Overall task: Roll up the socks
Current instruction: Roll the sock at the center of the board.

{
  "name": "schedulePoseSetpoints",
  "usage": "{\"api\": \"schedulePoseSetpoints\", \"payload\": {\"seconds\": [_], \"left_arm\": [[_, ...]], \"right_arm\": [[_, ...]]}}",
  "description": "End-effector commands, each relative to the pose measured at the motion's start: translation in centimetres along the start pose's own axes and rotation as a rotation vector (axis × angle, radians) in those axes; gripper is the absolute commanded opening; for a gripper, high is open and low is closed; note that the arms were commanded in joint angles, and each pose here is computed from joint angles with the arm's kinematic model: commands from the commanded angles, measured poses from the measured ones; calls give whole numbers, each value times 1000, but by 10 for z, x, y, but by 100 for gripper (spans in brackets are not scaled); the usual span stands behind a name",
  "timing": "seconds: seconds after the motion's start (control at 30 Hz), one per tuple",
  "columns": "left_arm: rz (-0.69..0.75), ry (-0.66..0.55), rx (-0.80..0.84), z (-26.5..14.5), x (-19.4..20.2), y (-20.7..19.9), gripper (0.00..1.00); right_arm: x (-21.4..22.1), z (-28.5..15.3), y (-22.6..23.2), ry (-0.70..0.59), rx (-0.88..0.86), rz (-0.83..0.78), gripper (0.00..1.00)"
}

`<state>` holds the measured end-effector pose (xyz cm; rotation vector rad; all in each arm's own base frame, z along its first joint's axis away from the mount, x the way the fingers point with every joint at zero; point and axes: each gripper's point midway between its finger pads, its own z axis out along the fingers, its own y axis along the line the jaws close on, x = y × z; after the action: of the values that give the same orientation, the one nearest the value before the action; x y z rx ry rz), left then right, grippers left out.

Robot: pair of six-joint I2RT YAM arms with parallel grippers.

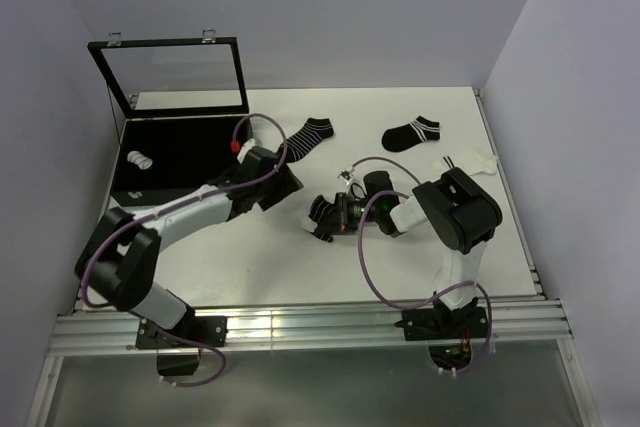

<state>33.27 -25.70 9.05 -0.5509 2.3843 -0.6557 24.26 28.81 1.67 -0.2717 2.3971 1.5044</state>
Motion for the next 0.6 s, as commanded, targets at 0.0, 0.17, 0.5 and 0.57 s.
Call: {"api": "schedulePoseSetpoints", "payload": {"seconds": [0.0,0.17,0.5,0.57], "left_arm": [[-99,3,30,-20,10,9,74],[-106,86,68,-25,55,11,73],[-59,150,26,-5,89,23,62],[-52,152,12,-1,91,26,58]], "right_arm": [[26,-1,-30,54,89,152,0],[24,0,-34,38,84,191,0],[22,-1,-39,18,100,226,1],[22,-1,-40,15,99,229,1]]}}
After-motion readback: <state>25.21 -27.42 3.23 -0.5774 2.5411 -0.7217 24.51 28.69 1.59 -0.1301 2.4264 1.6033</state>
